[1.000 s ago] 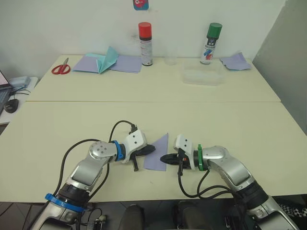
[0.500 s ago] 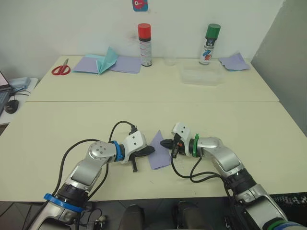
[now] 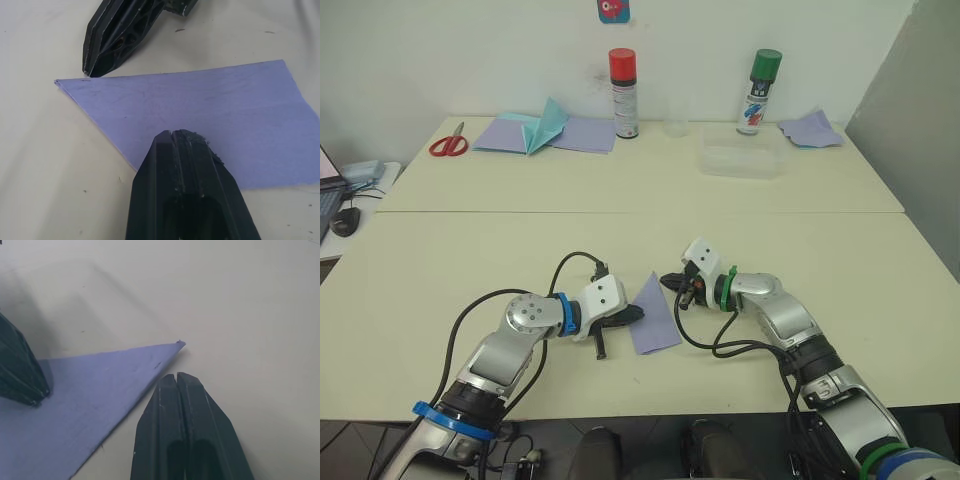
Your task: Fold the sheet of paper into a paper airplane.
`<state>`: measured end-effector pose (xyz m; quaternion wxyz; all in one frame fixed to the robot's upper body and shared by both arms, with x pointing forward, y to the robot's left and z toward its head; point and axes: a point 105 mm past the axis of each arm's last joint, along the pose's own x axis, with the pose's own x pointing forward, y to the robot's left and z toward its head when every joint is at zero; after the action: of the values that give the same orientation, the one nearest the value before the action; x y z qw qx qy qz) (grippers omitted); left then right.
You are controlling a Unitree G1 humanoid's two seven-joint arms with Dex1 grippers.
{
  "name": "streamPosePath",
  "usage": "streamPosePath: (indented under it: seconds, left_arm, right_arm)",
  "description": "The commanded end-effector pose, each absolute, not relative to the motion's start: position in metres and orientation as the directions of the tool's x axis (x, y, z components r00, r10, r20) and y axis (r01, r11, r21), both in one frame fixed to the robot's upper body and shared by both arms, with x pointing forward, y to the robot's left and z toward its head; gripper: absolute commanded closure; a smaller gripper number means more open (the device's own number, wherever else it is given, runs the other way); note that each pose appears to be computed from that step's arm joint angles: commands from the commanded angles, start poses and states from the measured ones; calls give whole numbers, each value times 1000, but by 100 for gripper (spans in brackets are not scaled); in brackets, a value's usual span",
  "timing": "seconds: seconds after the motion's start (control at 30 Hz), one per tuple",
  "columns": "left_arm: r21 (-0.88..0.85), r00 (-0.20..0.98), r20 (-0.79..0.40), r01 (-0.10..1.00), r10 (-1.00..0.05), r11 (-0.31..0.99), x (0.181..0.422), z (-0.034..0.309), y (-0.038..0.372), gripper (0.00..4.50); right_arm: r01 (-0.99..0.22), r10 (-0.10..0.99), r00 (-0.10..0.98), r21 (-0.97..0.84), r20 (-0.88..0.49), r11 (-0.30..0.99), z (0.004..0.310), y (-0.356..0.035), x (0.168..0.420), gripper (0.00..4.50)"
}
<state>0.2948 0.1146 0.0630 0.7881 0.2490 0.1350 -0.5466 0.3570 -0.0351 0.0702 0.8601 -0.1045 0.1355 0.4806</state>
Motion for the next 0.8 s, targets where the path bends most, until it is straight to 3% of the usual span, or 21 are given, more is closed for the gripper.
streamPosePath:
  seconds: [0.03,0.13,0.33,0.8]
  left_arm:
    - [177,322,-575,946,-752,270,286,36,122,449]
    - [178,323,-579,946,-749,271,286,35,123,449]
    - [180,325,-582,945,-746,272,287,34,125,449]
    - [181,329,-579,944,-746,276,289,35,124,449]
  right_arm:
    - [-823,791,566,-118,-232,555,97,-41,368,450]
    - [-841,820,541,-118,-188,528,106,-36,363,450]
    - [-877,848,480,-100,-225,470,98,-26,355,450]
    - [-876,798,481,-160,-365,455,68,-21,355,450]
